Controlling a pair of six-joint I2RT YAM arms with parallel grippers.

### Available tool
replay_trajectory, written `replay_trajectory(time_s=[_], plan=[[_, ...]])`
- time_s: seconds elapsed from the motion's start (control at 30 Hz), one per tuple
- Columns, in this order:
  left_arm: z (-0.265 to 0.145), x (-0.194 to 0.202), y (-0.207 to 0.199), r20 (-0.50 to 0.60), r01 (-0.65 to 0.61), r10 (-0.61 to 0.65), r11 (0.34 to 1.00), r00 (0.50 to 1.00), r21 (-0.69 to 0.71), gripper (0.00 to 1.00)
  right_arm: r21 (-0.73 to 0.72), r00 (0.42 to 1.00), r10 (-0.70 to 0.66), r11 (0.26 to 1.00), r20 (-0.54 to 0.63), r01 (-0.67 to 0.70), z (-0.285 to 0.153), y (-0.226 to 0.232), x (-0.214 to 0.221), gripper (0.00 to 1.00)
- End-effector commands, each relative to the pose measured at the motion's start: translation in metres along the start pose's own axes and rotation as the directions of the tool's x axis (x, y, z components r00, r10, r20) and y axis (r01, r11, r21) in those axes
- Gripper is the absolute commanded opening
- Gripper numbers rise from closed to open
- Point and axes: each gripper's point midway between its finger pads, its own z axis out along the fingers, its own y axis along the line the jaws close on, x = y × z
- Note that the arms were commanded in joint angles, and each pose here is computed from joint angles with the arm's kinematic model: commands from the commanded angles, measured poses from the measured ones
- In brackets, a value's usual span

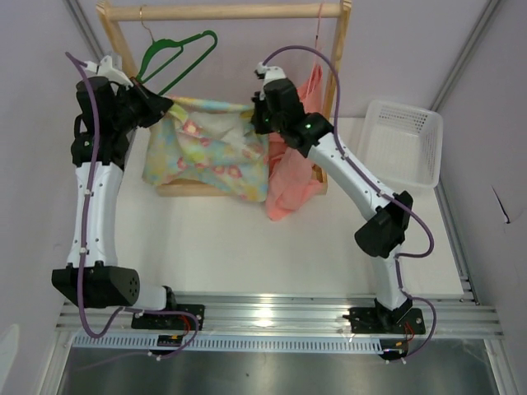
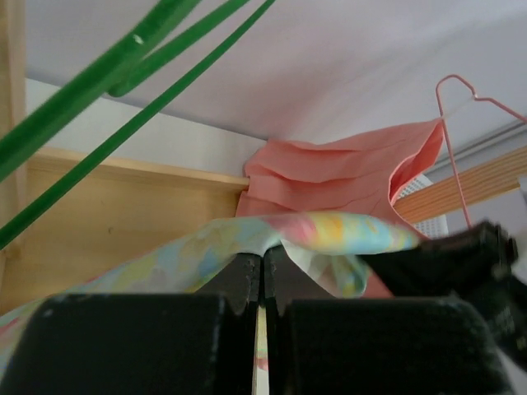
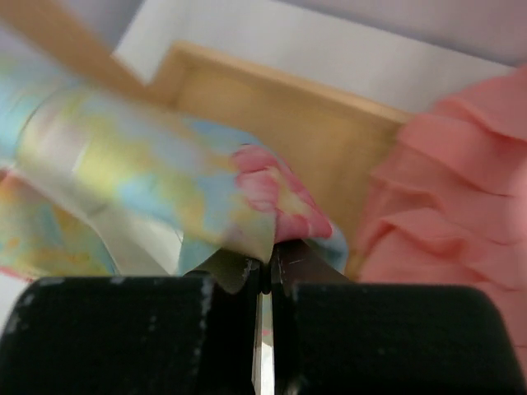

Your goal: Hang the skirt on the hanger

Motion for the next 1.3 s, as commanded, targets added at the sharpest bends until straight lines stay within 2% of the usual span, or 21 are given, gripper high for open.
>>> replay_trajectory(time_s=[0.0, 0.13, 0.3, 0.37, 0.4, 0.43, 0.47, 0.53, 0.57, 0.6, 0.63, 0.67, 0.7, 0.73, 0.77, 0.8, 0.87, 0.9, 1.0, 1.17, 1.27], plan=[[0.001, -0.016, -0.027, 0.048, -0.036, 0.031, 0.994, 0.998, 0.099, 0.0, 0.088, 0.993, 0.024, 0.995, 0.116, -0.035, -0.012, -0.043, -0.047, 0.0], [0.004, -0.026, -0.034, 0.056, -0.048, 0.042, 0.992, 0.998, 0.113, 0.0, 0.129, 0.993, 0.017, 0.991, 0.116, -0.032, -0.032, -0.064, -0.052, 0.0], [-0.002, -0.026, -0.033, 0.062, -0.059, 0.054, 0.994, 0.997, 0.096, 0.0, 0.164, 0.998, -0.012, 0.986, 0.068, 0.0, -0.052, -0.068, -0.017, 0.0], [0.002, 0.008, -0.005, -0.022, -0.02, 0.02, 1.0, 1.0, 0.018, 0.0, 0.159, 1.0, 0.008, 0.987, -0.01, -0.006, -0.057, -0.071, 0.019, 0.0], [-0.002, 0.033, 0.009, -0.07, 0.019, -0.022, 0.999, 0.997, -0.031, 0.0, 0.18, 0.994, 0.023, 0.984, -0.102, -0.005, -0.055, -0.079, 0.06, 0.0], [-0.007, 0.044, 0.016, -0.082, 0.04, -0.045, 0.997, 0.996, -0.06, 0.0, 0.173, 0.996, 0.034, 0.985, -0.078, -0.02, -0.06, -0.074, 0.052, 0.0], [-0.005, 0.083, 0.041, -0.145, 0.072, -0.089, 0.99, 0.985, -0.124, 0.0, 0.176, 0.989, 0.032, 0.984, -0.146, -0.006, -0.064, -0.074, 0.089, 0.0], [-0.021, 0.098, 0.053, -0.1, 0.084, -0.102, 0.982, 0.99, -0.166, 0.02, 0.147, 0.978, 0.072, 0.988, -0.194, -0.044, -0.069, -0.067, 0.122, 0.0], [-0.023, 0.15, 0.087, -0.185, 0.103, -0.153, 0.961, 0.971, -0.256, 0.03, 0.146, 0.963, 0.08, 0.988, -0.258, -0.043, -0.075, -0.069, 0.157, 0.0], [-0.027, 0.161, 0.093, -0.195, 0.108, -0.165, 0.956, 0.967, -0.271, 0.03, 0.144, 0.953, 0.111, 0.987, -0.281, -0.072, -0.078, -0.066, 0.171, 0.0], [-0.033, 0.189, 0.104, -0.239, 0.127, -0.203, 0.946, 0.949, -0.3, 0.08, 0.155, 0.945, 0.121, 0.985, -0.302, -0.077, -0.081, -0.069, 0.184, 0.03], [-0.041, 0.208, 0.108, -0.26, 0.133, -0.217, 0.943, 0.941, -0.307, 0.14, 0.174, 0.928, 0.131, 0.982, -0.349, -0.074, -0.087, -0.075, 0.209, 0.18], [-0.044, 0.214, 0.112, -0.26, 0.134, -0.221, 0.939, 0.94, -0.315, 0.23, 0.155, 0.926, 0.139, 0.984, -0.352, -0.089, -0.092, -0.072, 0.212, 0.28], [-0.048, 0.227, 0.119, -0.272, 0.132, -0.229, 0.934, 0.935, -0.332, 0.37, 0.145, 0.921, 0.14, 0.985, -0.363, -0.093, -0.094, -0.07, 0.218, 0.39], [-0.052, 0.231, 0.123, -0.272, 0.125, -0.227, 0.93, 0.935, -0.345, 0.42, 0.136, 0.918, 0.139, 0.986, -0.37, -0.095, -0.098, -0.069, 0.223, 0.54], [-0.054, 0.233, 0.124, -0.277, 0.122, -0.227, 0.929, 0.933, -0.35, 0.5, 0.128, 0.916, 0.133, 0.988, -0.377, -0.091, -0.104, -0.066, 0.227, 0.6], [-0.053, 0.235, 0.121, -0.296, 0.124, -0.229, 0.935, 0.928, -0.333, 0.57, 0.135, 0.917, 0.118, 0.988, -0.382, -0.071, -0.108, -0.068, 0.229, 0.69], [-0.054, 0.24, 0.119, -0.311, 0.129, -0.236, 0.936, 0.921, -0.327, 0.68, 0.144, 0.912, 0.112, 0.988, -0.395, -0.059, -0.112, -0.069, 0.229, 0.71], [-0.065, 0.252, 0.126, -0.323, 0.124, -0.25, 0.924, 0.913, -0.362, 0.7, 0.134, 0.919, 0.096, 0.99, -0.383, -0.047, -0.116, -0.069, 0.224, 0.74], [-0.084, 0.28, 0.149, -0.307, 0.138, -0.305, 0.875, 0.901, -0.464, 0.68, 0.084, 0.923, 0.074, 0.995, -0.377, -0.046, -0.118, -0.054, 0.22, 0.77], [-0.086, 0.303, 0.156, -0.329, 0.163, -0.348, 0.863, 0.878, -0.478, 0.63, 0.107, 0.905, 0.064, 0.994, -0.42, -0.02, -0.114, -0.06, 0.235, 0.77]])
